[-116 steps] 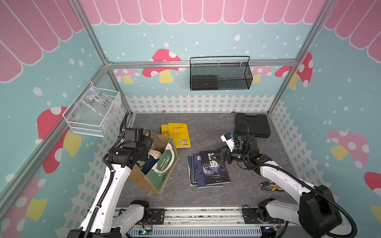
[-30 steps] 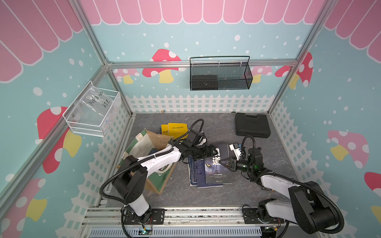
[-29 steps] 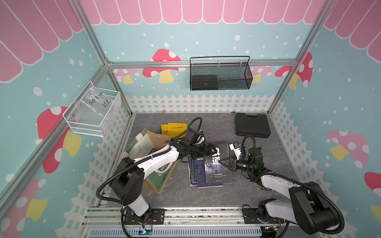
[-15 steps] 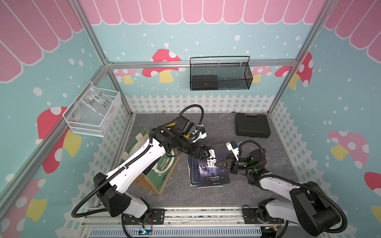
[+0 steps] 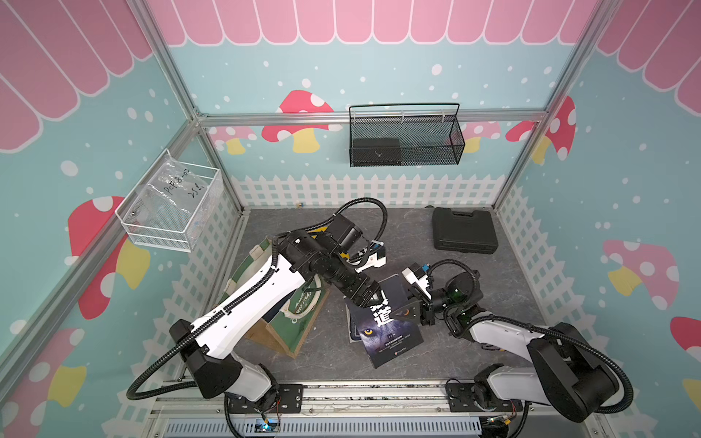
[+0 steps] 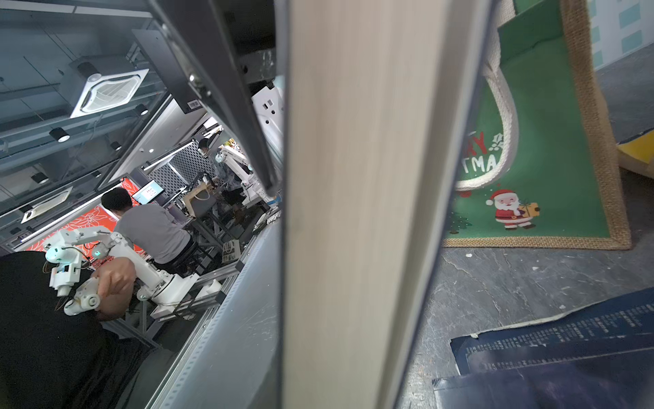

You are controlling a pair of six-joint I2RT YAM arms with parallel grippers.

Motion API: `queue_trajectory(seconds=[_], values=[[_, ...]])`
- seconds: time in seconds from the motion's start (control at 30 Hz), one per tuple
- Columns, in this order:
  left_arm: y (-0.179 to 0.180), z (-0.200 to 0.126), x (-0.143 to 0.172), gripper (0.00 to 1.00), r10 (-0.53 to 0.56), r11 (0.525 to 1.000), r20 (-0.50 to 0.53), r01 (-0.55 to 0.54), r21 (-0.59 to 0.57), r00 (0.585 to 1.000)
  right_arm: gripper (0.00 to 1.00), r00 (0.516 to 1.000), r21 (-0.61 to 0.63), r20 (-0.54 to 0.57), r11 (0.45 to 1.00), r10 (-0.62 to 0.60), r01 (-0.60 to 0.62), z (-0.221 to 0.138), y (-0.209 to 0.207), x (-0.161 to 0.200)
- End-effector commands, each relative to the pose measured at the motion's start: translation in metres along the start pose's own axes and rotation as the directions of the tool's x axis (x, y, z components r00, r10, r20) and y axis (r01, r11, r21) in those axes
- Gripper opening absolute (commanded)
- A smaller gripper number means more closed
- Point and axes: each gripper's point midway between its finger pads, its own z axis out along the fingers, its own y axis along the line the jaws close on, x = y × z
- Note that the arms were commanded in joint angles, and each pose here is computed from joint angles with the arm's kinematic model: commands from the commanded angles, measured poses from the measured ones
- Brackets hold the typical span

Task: Put the books into the canvas bag
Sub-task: Pick up the book from the book.

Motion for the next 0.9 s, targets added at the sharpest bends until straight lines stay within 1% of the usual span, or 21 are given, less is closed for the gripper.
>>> queue_trajectory(seconds=[0.0,0.03,0.1,0.17,0.2,0.23,0.27,0.3,0.33,0.37,0.4,0.43,0.53,0.6,0.67,0.73,0.77,0.83,0.87], values=[[-0.012,0.005,0.003,0.79,0.061,0.997,-0.043,-0.059,0.055,0.997,0.00,0.998,-0.030,-0.006,0.997,-0.068,0.068,0.003,0.007,-0.012],[-0.012,0.006,0.001,0.74,0.061,0.997,-0.044,-0.058,0.058,0.997,0.00,0.998,-0.030,-0.009,0.998,-0.064,0.064,0.004,0.006,-0.012],[-0.014,0.008,-0.004,0.58,0.061,0.996,-0.043,-0.058,0.062,0.997,0.04,0.999,-0.025,-0.013,0.998,-0.049,0.049,0.005,0.001,-0.012],[-0.014,0.008,-0.009,0.38,0.062,0.996,-0.038,-0.060,0.061,0.997,0.07,0.999,-0.014,-0.015,0.999,-0.033,0.033,0.006,-0.004,-0.011],[-0.014,0.009,-0.013,0.28,0.062,0.997,-0.032,-0.060,0.052,0.998,0.07,0.999,-0.008,-0.016,0.999,-0.032,0.031,0.006,-0.007,-0.010],[-0.013,0.009,-0.016,0.21,0.060,0.997,-0.031,-0.059,0.047,0.998,0.07,1.000,-0.001,-0.018,1.000,-0.022,0.022,0.006,-0.009,-0.009],[-0.013,0.010,-0.018,0.17,0.062,0.997,-0.029,-0.061,0.048,0.998,0.07,1.000,0.007,-0.020,1.000,-0.020,0.020,0.006,-0.012,-0.008],[-0.014,0.011,-0.020,0.11,0.065,0.997,-0.030,-0.063,0.051,0.997,0.07,1.000,0.017,-0.023,1.000,-0.015,0.016,0.006,-0.014,-0.008],[-0.014,0.012,-0.021,0.04,0.066,0.997,-0.034,-0.065,0.047,0.997,0.08,1.000,0.026,-0.024,1.000,-0.016,0.017,0.006,-0.016,-0.008],[-0.014,0.013,-0.021,0.00,0.067,0.997,-0.038,-0.066,0.041,0.997,0.10,1.000,0.039,-0.026,0.999,-0.016,0.017,0.006,-0.018,-0.008],[-0.013,0.013,-0.022,0.00,0.065,0.997,-0.039,-0.064,0.034,0.997,0.15,0.999,0.054,-0.027,0.998,-0.020,0.021,0.006,-0.020,-0.009],[-0.010,0.012,-0.022,0.00,0.062,0.998,-0.039,-0.061,0.017,0.997,0.24,0.999,0.070,-0.026,0.997,-0.024,0.026,0.006,-0.022,-0.010],[0.011,-0.003,-0.026,0.00,0.040,0.990,0.009,-0.039,-0.134,0.999,0.56,0.999,0.155,-0.019,0.987,-0.043,0.045,0.003,-0.032,-0.014],[0.025,-0.029,-0.033,0.00,0.007,0.976,0.102,0.016,-0.218,0.995,0.73,0.999,0.233,-0.024,0.972,-0.036,0.040,-0.001,-0.044,-0.015],[0.033,-0.059,-0.039,0.00,-0.045,0.968,0.219,0.097,-0.231,0.975,0.79,0.999,0.274,-0.024,0.961,-0.028,0.033,-0.004,-0.052,-0.016],[0.044,-0.091,-0.043,0.00,-0.106,0.953,0.345,0.194,-0.233,0.932,0.86,1.000,0.290,-0.019,0.957,-0.021,0.025,-0.006,-0.057,-0.016],[0.050,-0.108,-0.043,0.00,-0.138,0.939,0.412,0.251,-0.236,0.901,0.89,1.000,0.302,-0.015,0.953,-0.014,0.018,-0.008,-0.061,-0.016],[0.062,-0.141,-0.041,0.00,-0.188,0.899,0.527,0.361,-0.247,0.829,0.92,1.000,0.322,-0.008,0.947,0.002,0.001,-0.010,-0.068,-0.016],[0.073,-0.160,-0.037,0.00,-0.216,0.856,0.595,0.443,-0.267,0.774,0.94,1.000,0.335,-0.004,0.942,0.016,-0.014,-0.012,-0.074,-0.015]])
